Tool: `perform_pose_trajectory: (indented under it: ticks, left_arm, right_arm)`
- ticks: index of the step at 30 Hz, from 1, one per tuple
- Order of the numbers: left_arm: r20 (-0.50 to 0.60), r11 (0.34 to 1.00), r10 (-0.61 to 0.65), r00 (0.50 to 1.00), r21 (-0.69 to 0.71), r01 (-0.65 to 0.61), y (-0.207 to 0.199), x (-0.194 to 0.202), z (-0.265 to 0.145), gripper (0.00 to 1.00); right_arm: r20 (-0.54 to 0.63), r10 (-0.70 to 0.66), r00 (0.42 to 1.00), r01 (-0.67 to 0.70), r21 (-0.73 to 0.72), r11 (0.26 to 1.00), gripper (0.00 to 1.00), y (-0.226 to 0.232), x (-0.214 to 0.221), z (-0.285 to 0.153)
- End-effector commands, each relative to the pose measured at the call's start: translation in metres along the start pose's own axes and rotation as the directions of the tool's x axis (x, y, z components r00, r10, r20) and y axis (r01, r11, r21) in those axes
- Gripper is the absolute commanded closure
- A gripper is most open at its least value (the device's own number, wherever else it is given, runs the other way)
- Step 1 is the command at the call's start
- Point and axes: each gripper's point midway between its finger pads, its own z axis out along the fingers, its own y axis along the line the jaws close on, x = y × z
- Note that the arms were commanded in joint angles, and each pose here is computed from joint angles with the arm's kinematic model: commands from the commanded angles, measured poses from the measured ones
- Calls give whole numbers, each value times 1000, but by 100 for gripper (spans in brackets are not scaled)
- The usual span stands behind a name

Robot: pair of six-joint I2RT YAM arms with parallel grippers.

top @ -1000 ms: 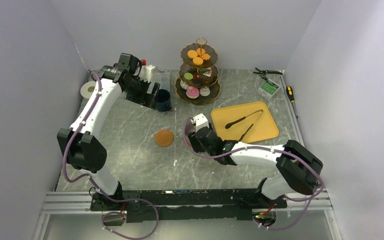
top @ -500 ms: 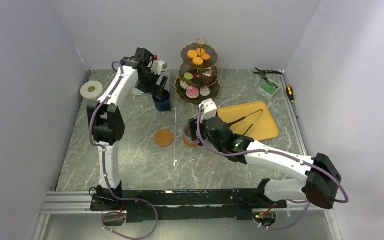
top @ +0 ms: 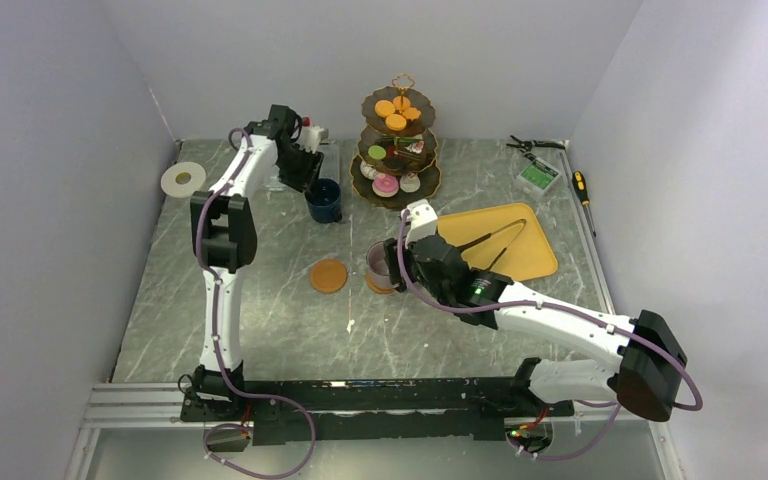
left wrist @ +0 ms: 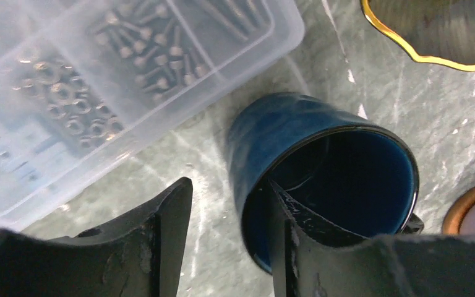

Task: Serve the afternoon tea

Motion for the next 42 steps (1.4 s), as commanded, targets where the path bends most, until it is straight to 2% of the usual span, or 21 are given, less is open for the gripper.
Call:
perform_pose_trajectory:
  ticks: [1, 4, 8, 9, 14, 17, 23, 29, 33, 38, 42]
  left_arm:
    - [99, 993, -15, 995, 115, 4, -28, -16, -7, 55]
    - [64, 995, -19, 998, 100, 13, -30, -7, 1, 68]
    - [20, 999, -39, 999, 31, 38, -21, 8, 2, 95]
    - [18, 999, -45, 999, 13, 45, -20, 11, 1, 97]
    - [49, 994, -75, 996, -80, 79, -18, 23, -30, 97]
    - [37, 984, -111, 993, -134, 115, -20, 35, -56, 97]
    - [76, 970, -167, 983, -167, 177, -48, 60, -111, 97]
    - [99, 959, -216, 971, -165, 231, -75, 83, -141, 97]
    - [136, 959, -190, 972, -185, 213, -86, 90, -151, 97]
    - [96, 965, -167, 981, -188, 183, -92, 99, -155, 97]
    - [115, 970, -155, 981, -170, 173, -96, 95, -162, 97]
  right_arm:
    - [43, 21, 999, -22, 25, 999, 36, -3, -18, -5]
    - [43, 20, 999, -21, 30, 999, 37, -3, -17, -3]
    - [55, 17, 998, -18, 25, 1000, 38, -1, -21, -1]
    - [57, 14, 998, -15, 20, 1000, 38, 1, -22, 1]
    - [75, -4, 997, 6, -23, 1000, 39, 17, -35, 15]
    - [79, -15, 997, 20, -68, 998, 35, 33, -43, 28]
    - [51, -38, 998, 48, -203, 978, 28, 76, -46, 60]
    - [42, -67, 997, 76, -307, 949, 24, 117, -44, 75]
    - [41, -92, 995, 101, -336, 936, 24, 135, -44, 79]
    - [27, -104, 994, 107, -326, 939, 25, 138, -37, 86]
    - [14, -114, 993, 113, -317, 942, 33, 138, -31, 91]
